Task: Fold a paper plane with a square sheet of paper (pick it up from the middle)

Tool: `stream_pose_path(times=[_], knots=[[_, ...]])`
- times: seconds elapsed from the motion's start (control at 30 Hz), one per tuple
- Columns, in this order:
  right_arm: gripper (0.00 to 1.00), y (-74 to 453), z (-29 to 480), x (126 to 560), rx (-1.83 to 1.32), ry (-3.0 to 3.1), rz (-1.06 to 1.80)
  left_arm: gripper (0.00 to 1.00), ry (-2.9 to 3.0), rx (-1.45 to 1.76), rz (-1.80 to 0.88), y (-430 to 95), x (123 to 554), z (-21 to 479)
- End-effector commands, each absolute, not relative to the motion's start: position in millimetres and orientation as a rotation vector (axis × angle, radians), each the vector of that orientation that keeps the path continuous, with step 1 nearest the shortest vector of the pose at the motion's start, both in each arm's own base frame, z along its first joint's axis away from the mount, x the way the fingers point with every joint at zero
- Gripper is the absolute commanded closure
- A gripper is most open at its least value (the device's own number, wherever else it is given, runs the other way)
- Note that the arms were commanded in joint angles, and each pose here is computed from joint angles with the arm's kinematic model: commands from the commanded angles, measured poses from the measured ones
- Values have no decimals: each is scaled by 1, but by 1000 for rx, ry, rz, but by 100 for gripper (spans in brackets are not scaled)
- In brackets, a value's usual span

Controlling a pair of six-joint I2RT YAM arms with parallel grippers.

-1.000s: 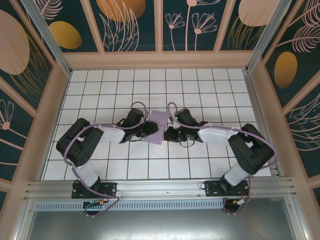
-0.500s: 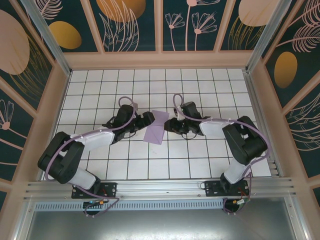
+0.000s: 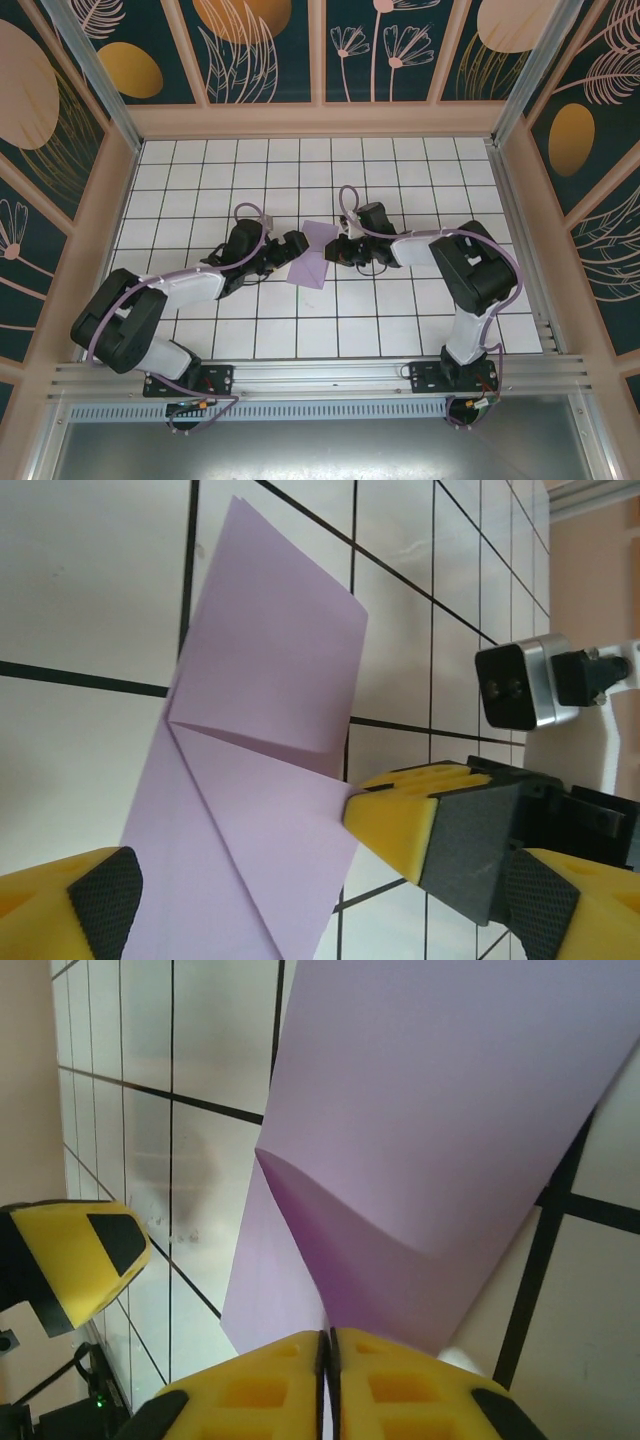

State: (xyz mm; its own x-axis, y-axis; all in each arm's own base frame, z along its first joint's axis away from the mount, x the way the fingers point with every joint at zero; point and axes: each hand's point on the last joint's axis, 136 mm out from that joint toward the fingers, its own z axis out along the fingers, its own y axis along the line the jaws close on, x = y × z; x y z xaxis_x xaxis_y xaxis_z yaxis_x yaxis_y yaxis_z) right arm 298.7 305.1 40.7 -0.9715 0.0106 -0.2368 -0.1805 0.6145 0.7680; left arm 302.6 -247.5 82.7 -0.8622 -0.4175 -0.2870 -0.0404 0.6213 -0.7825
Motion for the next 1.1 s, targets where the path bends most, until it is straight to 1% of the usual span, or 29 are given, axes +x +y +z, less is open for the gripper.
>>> stream_pose_path(times=[0.0,0.07,0.17,0.27,0.63,0.73,1.07], knots=[[92,308,48,307,-132,2567,1303,12,2377,-335,-1240,-258,303,88],[95,306,48,307,-114,2566,1297,19,2382,-332,-1262,-261,303,86],[95,293,48,316,-53,2552,1278,29,2394,-333,-1268,-263,303,82],[95,291,48,314,-49,2555,1275,37,2400,-330,-1285,-266,304,80],[95,289,45,311,-51,2566,1272,47,2437,-259,-1316,-281,311,69],[95,289,44,310,-51,2570,1272,52,2438,-224,-1317,-286,316,67],[94,287,48,311,-49,2569,1273,66,2479,-134,-1189,-289,333,45]])
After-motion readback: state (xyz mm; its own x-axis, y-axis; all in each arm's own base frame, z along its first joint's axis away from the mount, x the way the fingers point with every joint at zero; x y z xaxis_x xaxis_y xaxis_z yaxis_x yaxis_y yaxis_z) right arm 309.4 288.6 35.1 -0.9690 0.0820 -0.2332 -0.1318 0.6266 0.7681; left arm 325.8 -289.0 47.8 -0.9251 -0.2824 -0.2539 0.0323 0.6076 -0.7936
